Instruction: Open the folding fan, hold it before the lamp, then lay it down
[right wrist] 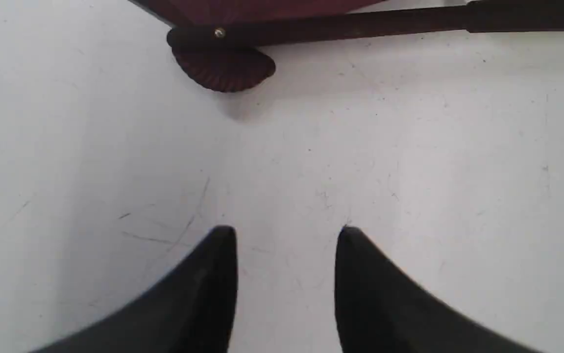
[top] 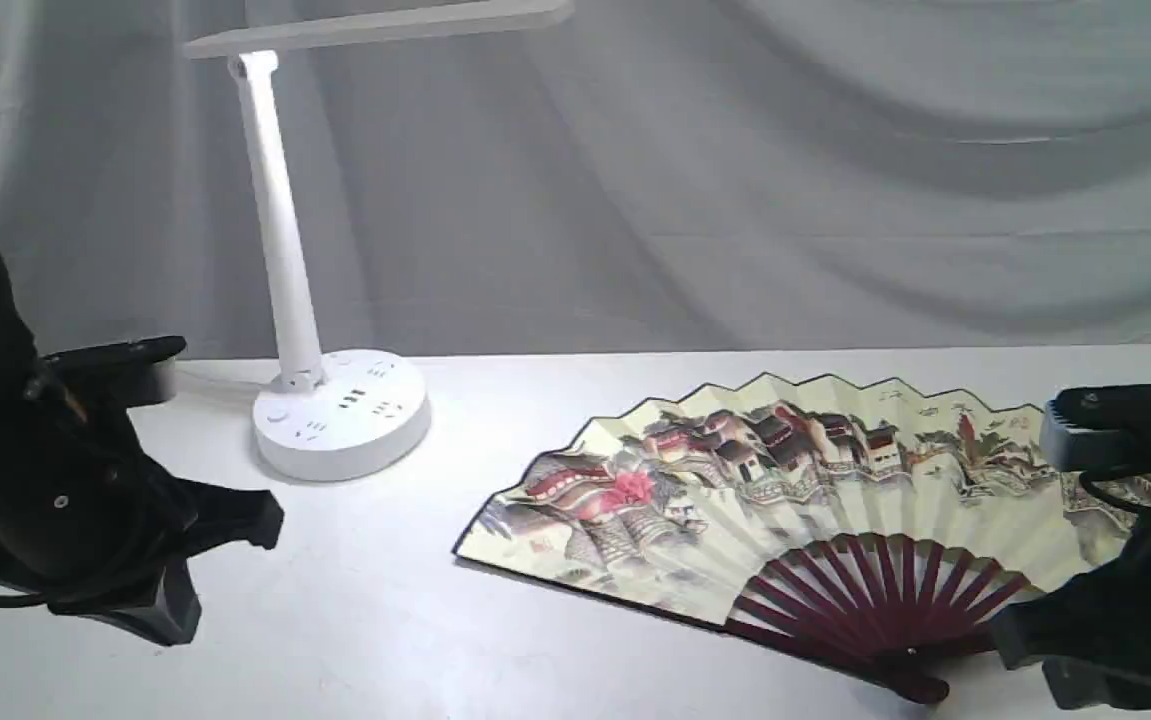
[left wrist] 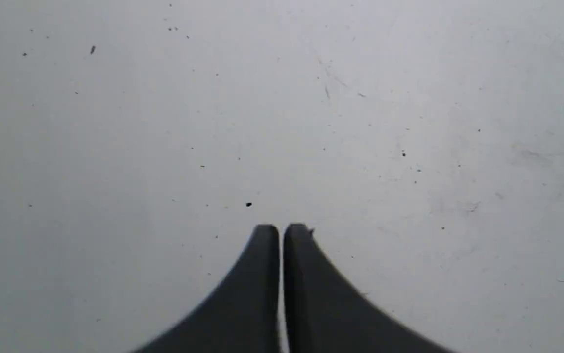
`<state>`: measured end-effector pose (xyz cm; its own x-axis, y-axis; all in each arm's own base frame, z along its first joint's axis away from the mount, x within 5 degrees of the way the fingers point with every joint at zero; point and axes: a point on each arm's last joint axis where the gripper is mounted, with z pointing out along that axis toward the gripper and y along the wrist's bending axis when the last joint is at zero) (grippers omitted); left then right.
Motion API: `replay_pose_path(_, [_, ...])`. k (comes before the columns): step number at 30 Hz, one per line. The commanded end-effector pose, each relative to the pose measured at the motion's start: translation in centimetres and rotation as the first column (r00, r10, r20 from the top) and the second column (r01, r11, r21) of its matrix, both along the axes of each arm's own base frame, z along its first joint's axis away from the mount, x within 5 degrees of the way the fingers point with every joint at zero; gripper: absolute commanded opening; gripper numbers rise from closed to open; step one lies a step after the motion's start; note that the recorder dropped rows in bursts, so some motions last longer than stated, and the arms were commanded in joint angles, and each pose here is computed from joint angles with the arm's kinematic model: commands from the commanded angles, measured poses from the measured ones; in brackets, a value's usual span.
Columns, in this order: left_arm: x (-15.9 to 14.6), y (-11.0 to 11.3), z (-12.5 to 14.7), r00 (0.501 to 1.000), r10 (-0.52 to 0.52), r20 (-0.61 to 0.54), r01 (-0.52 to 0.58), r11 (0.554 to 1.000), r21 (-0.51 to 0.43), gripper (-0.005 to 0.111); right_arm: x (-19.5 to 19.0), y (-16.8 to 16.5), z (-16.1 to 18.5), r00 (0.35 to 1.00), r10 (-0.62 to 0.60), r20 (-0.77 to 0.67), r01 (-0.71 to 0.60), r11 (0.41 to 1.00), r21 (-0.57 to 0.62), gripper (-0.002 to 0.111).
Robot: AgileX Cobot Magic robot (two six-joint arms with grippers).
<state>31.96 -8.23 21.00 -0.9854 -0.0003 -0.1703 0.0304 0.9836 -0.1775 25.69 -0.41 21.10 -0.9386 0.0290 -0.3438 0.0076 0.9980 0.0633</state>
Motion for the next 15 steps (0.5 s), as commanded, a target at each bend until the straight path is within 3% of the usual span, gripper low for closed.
replay_pose_path(1, [-0.1,0.2,0.4,1.000,-0.004,0.002,0.004,1.000,0.005,0.000,0.1,0.1,0.4,1.000,-0.002,0.027,0.002,1.000,0.002,0.029])
replay_pose_path(7, [-0.8,0.4,0.8,0.999,-0.042,-0.035,0.042,0.999,0.022,0.000,0.1,0.1,0.4,0.999,-0.045,0.019,0.045,0.999,0.018,0.002])
replay_pose_path(15, [-1.9,1.9,3.8,0.992,-0.110,0.055,0.100,0.983,0.155,0.000,0.7,-0.3,2.1,0.999,-0.038,0.006,0.038,0.999,0.001,0.000])
